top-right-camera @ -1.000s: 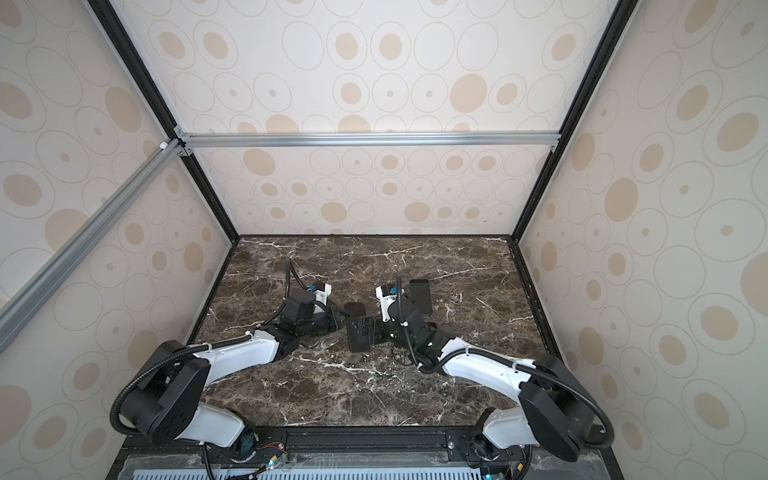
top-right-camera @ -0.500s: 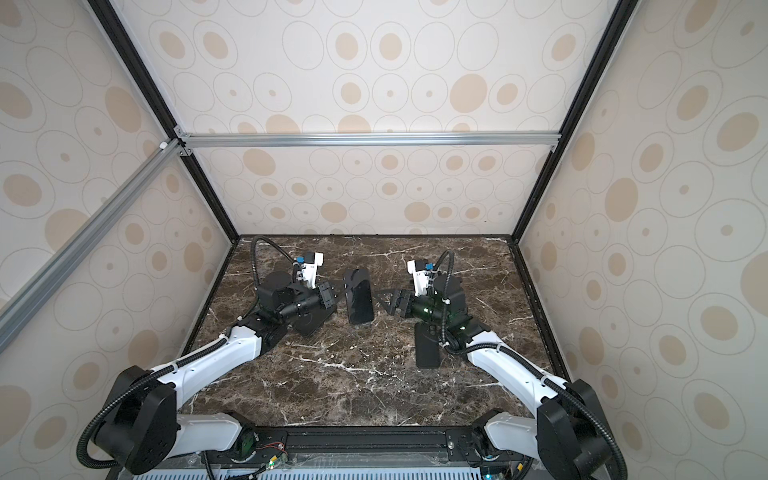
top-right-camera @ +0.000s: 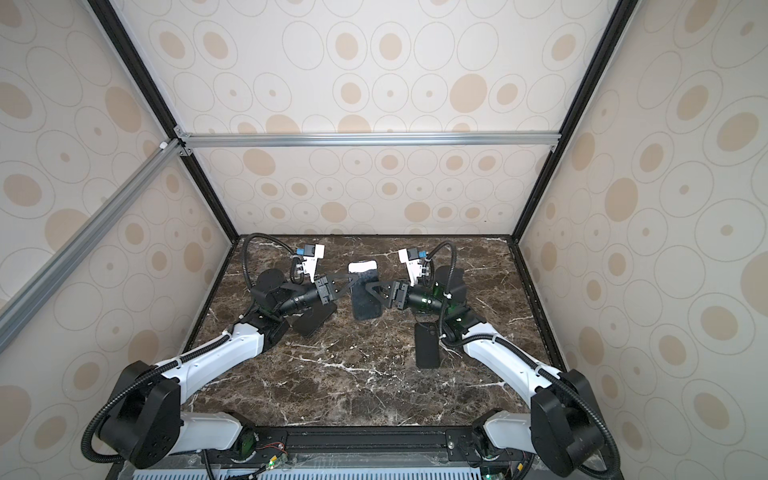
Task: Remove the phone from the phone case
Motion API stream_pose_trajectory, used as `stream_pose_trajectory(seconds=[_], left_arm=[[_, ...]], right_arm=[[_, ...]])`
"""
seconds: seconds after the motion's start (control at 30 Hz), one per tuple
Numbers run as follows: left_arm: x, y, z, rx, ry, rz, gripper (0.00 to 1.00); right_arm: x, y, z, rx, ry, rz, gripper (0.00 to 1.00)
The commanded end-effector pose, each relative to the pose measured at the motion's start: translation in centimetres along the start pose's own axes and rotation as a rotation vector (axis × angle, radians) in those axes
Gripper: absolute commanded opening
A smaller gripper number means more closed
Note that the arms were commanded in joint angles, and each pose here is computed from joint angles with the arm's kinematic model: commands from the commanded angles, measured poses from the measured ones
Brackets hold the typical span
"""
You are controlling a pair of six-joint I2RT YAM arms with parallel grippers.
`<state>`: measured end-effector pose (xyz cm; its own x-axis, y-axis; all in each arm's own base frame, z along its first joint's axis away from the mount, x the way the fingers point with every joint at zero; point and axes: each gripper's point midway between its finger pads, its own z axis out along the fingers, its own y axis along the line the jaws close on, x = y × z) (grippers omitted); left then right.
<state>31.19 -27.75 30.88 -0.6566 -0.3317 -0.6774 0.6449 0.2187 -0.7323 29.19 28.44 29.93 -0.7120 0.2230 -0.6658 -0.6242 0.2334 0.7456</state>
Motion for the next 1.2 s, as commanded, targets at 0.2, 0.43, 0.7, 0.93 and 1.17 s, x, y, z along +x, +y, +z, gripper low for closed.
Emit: stream_pose_trajectory(seconds=[0.2,0.43,0.7,0.93,1.17], left_arm=[[-3.4,-4.7,-0.7,0.124,-0.095,0.079,0.00],[-3.6,-4.7,-0.9,0.137,-0.120,0.055,0.00],[-3.4,-4.2,-1.1,0.117,-0.134,0.041,0.00],[-3.2,-4.4,-1.1,0.121,-0.119,0.049,0.00],[-2.9,-5.7,-1.0,0.183,-0.099,0.054,0.27]], right_arm=[[-1.6,3.6,-0.2,-0.217,0.005,0.013,0.58],[-1.2,3.2,-0.2,-0.213,0.017,0.033,0.43],[-1.0,2.7,-0.1,-0.194,0.010,0.048,0.29],[-2.2,3.2,-0.4,-0.201,-0.026,0.046,0.19],[-4.3,4.8,-0.8,-0.242,-0.045,0.018,0.12]])
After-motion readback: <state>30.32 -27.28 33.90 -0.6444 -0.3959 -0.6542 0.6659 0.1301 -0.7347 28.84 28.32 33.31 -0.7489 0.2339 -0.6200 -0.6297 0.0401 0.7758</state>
